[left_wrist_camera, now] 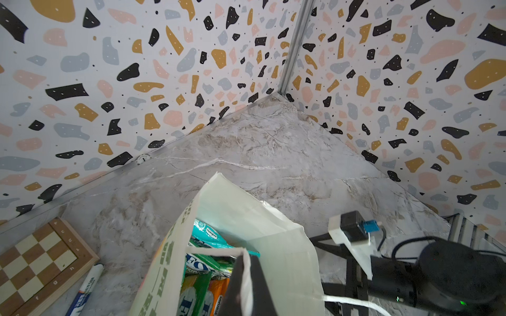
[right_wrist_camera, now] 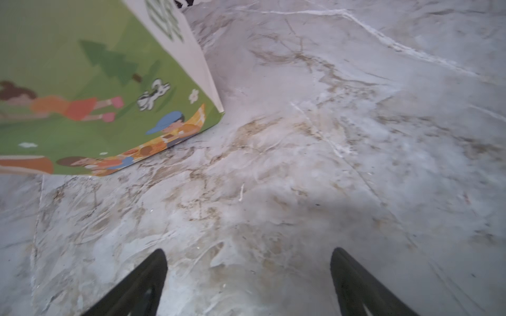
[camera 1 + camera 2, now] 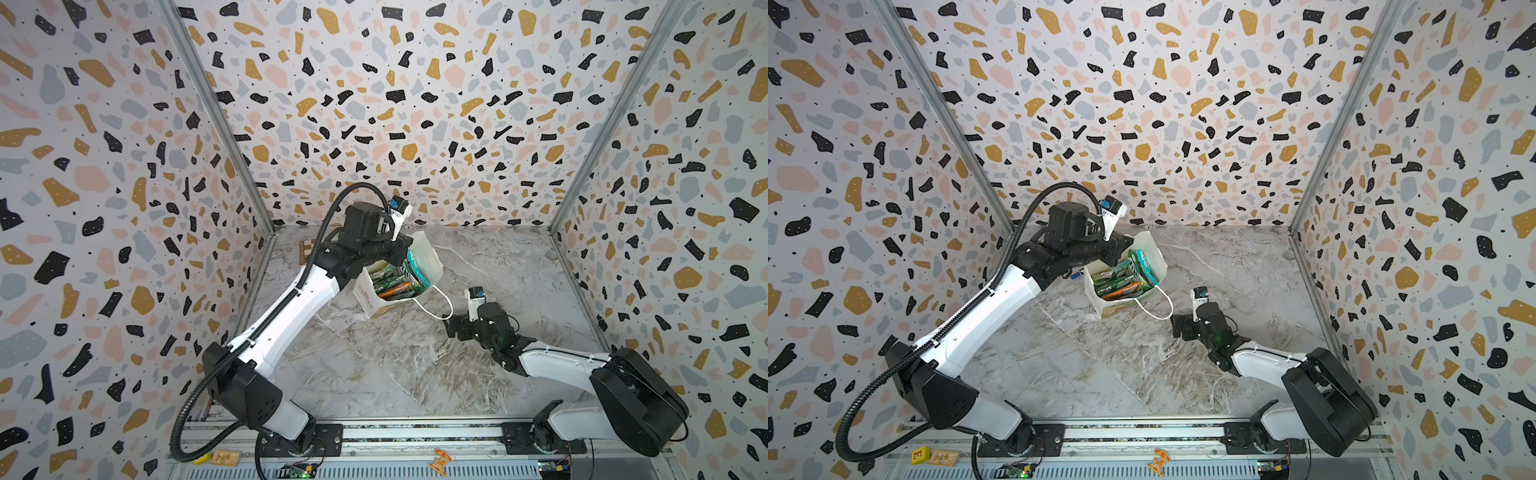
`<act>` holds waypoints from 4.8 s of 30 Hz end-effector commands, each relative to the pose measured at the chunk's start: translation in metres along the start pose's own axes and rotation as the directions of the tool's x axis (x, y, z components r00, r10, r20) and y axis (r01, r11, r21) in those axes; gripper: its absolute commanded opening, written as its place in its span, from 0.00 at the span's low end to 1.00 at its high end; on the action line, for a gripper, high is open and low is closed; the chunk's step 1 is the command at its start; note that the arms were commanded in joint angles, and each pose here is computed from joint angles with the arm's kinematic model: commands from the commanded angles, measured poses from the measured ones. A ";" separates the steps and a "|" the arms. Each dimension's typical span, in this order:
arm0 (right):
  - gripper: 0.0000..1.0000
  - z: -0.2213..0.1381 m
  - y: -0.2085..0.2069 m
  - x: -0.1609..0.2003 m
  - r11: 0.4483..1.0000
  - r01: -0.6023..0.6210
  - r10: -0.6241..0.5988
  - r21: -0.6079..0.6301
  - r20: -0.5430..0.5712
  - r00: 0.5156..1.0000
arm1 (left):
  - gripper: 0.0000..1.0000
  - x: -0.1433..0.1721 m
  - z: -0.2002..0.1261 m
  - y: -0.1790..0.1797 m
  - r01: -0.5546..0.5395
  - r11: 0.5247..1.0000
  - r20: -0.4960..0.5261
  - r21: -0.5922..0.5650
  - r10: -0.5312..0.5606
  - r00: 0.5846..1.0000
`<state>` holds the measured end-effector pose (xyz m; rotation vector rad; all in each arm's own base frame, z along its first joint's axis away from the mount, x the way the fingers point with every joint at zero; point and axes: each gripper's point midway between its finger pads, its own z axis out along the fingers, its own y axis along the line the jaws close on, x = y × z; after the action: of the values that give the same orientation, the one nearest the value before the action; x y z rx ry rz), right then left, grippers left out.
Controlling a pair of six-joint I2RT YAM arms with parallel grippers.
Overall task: Take the snacks out of the paper bag
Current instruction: Move the paper bag to the center of the table, then pick up the snack from the paper bag.
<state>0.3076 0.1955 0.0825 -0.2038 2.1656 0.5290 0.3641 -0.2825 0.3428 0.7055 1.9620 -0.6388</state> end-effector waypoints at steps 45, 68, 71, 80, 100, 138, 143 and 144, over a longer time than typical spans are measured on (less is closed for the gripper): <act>0.90 0.102 0.039 -0.025 0.956 -0.088 0.081 -0.279 -0.038 0.996 | 0.00 0.036 -0.030 -0.113 0.070 0.964 0.127 0.257 -0.106 0.986; 0.94 -0.045 -0.085 -0.120 0.980 -0.033 -0.003 0.195 0.182 0.983 | 0.00 0.035 -0.028 -0.110 0.094 0.963 0.153 0.253 -0.136 0.979; 0.91 -0.066 -0.040 -0.145 0.998 0.064 -0.063 0.004 0.250 0.966 | 0.00 0.034 -0.028 -0.113 0.098 0.958 0.147 0.269 -0.142 0.979; 0.85 -0.103 0.079 -0.140 0.845 0.343 -0.229 -0.411 0.302 0.926 | 0.00 0.029 -0.030 -0.114 0.091 0.959 0.155 0.268 -0.136 0.979; 0.56 -0.029 0.123 -0.063 0.781 0.394 -0.422 -0.484 0.056 0.905 | 0.00 0.014 -0.045 -0.114 0.056 0.966 0.187 0.254 -0.106 0.977; 0.28 0.048 0.101 -0.069 0.886 0.418 -0.428 -0.202 -0.008 0.904 | 0.00 0.012 -0.051 -0.118 0.035 0.964 0.187 0.265 -0.087 0.979; 0.26 0.053 0.099 -0.069 0.890 0.416 -0.424 -0.188 -0.004 0.906 | 0.00 0.013 -0.051 -0.117 0.036 0.964 0.185 0.262 -0.087 0.979; 0.26 0.054 0.099 -0.068 0.890 0.415 -0.424 -0.189 -0.007 0.906 | 0.00 0.013 -0.051 -0.117 0.035 0.964 0.184 0.262 -0.086 0.979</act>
<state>0.3447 0.2988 0.1228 -0.8130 2.0702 0.4703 0.2534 -0.3262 0.3312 0.6997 1.8679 -0.9414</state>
